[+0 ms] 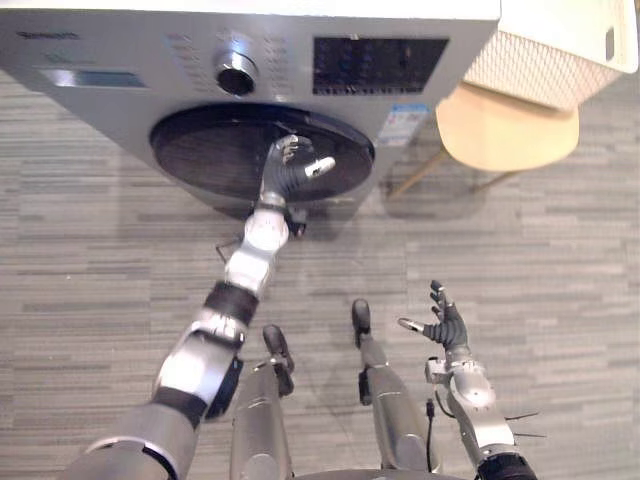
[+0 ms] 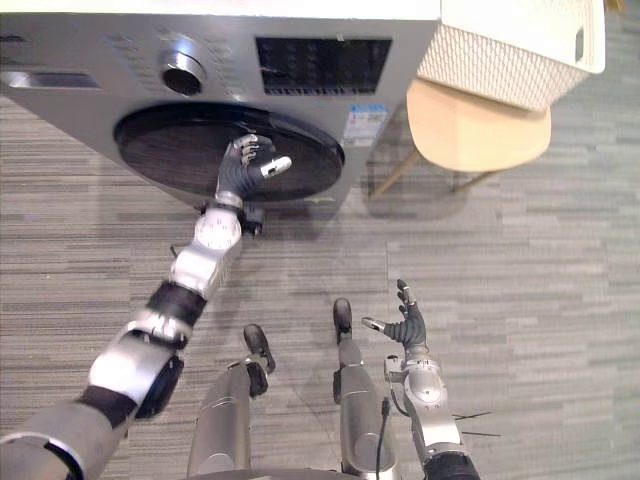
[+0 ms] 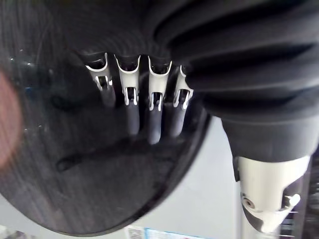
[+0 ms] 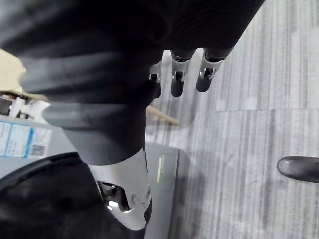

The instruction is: Pick up the laundry basket with both hands and put the clothes into the washing machine.

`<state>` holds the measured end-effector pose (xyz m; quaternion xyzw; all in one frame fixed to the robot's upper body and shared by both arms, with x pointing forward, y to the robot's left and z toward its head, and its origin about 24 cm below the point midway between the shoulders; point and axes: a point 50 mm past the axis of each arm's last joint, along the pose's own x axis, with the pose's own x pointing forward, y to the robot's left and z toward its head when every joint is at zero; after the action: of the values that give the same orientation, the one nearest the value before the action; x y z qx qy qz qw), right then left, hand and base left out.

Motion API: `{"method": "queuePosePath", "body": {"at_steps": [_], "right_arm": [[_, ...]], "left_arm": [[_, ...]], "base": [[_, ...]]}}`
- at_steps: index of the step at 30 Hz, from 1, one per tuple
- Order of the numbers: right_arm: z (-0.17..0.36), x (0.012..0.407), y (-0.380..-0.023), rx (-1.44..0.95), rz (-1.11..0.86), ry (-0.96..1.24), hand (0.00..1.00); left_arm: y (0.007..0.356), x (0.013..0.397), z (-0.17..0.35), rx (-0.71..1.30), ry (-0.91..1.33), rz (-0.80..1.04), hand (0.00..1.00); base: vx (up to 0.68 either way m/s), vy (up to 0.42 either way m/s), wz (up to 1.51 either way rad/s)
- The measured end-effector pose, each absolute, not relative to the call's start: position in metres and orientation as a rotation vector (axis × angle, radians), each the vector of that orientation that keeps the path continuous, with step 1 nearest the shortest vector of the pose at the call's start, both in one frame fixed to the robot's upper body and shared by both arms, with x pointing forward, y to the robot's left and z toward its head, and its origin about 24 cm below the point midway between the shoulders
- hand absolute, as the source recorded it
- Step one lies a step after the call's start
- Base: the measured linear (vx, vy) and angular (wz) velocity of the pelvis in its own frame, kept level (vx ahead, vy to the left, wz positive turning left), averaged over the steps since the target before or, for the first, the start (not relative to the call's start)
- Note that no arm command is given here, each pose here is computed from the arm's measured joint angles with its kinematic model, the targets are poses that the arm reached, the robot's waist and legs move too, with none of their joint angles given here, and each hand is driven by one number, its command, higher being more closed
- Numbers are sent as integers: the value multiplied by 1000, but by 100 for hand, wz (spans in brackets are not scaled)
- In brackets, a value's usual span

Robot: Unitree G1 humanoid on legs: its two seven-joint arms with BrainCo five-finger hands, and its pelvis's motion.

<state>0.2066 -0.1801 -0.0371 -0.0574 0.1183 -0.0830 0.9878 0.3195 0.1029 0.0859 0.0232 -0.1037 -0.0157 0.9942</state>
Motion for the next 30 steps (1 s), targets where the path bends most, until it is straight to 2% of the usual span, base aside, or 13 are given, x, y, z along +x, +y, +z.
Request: {"method": "queuePosePath", "body": {"at_steps": [4,8,12,18,24,27,30], "right_arm": [[-64,193,-192,-135,-207,372,0],[-88,179,-201,-160,-192,511,0],[-93,177,-203,-173,-164,544,0],[-94,178,-207,-179,-170,554,0],[-91,192,-194,-188,-120,537,0],[-89,195,-191,-190,-108,526,0],[-90,191,-185,-183,-90,528,0]], "left_arm": [[122,259,4,-58,79,3,0],[161,209,-50,-95,312,121,0],[201,174,-83,-74,474,262,0],[225,144,-101,82,608,311,0],[238,112,-114,71,704,414,0],[238,113,-112,52,692,423,0],[239,136,-96,47,585,428,0]], "base": [[177,-6,66],[126,-6,84],[18,16,87],[-61,64,96],[149,147,17],[279,162,39],[374,95,109]]}}
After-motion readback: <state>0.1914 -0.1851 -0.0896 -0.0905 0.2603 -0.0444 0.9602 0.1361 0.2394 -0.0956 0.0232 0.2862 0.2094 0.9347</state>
